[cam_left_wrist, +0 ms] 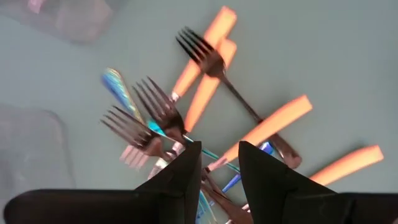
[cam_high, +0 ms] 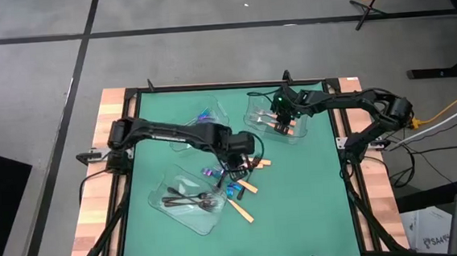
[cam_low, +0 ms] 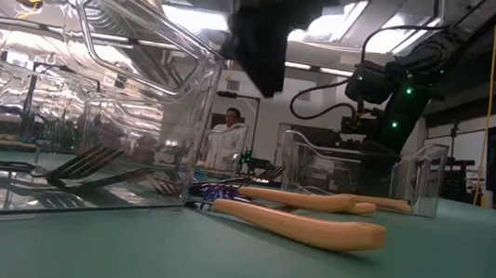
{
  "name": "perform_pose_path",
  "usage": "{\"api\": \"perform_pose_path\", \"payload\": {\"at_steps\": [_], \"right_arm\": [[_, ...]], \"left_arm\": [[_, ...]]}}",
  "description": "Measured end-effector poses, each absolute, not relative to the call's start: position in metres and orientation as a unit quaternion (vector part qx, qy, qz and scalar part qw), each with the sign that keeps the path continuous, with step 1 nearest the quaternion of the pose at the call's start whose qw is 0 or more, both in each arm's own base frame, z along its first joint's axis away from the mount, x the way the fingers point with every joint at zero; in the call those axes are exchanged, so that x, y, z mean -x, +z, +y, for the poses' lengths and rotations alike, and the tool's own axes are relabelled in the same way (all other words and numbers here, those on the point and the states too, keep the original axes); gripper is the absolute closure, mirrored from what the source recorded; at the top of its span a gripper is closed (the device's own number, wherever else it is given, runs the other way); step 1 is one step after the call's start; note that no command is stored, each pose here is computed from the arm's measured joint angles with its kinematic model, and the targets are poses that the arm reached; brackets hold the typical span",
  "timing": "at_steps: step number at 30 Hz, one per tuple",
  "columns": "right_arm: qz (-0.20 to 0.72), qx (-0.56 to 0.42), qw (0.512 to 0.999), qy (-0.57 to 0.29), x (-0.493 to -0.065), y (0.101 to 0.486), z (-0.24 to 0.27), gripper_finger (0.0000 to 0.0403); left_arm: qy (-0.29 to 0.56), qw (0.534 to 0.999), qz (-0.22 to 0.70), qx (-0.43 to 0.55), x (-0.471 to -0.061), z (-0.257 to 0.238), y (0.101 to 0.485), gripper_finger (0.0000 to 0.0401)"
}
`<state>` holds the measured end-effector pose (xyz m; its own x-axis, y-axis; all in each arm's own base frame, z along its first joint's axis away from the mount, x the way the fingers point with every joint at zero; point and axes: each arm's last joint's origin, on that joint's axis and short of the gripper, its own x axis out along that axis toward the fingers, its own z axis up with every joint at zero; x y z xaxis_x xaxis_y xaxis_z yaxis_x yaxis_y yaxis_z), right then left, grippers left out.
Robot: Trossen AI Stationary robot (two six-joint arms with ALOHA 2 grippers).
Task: Sort silverware by color (type)
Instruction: Put the black fork into the bottom transparent bin
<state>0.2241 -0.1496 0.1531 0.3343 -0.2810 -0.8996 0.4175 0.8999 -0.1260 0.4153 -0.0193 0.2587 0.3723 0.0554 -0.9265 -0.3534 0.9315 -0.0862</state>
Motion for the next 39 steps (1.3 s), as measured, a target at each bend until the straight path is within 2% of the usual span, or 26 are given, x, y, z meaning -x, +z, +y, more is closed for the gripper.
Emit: {"api": "perform_pose_path", "payload": {"at_steps": [9, 23, 39], "right_arm": [[0.535, -0.064, 0.815, -0.214, -0.224, 0.153, -0.15, 0.0288], [0.535, -0.064, 0.815, -0.214, -0.224, 0.153, -0.15, 0.0288], [0.535, -0.064, 0.815, -0.214, -0.224, 0.153, -0.15, 0.0288]], "left_arm": [[0.128, 0.783, 0.593, 0.133, -0.426, -0.02, 0.221, 0.03], [0.153, 0.754, 0.624, 0.139, -0.423, -0.02, 0.19, 0.03], [0.15, 0.761, 0.616, 0.141, -0.417, -0.02, 0.159, 0.03]]}}
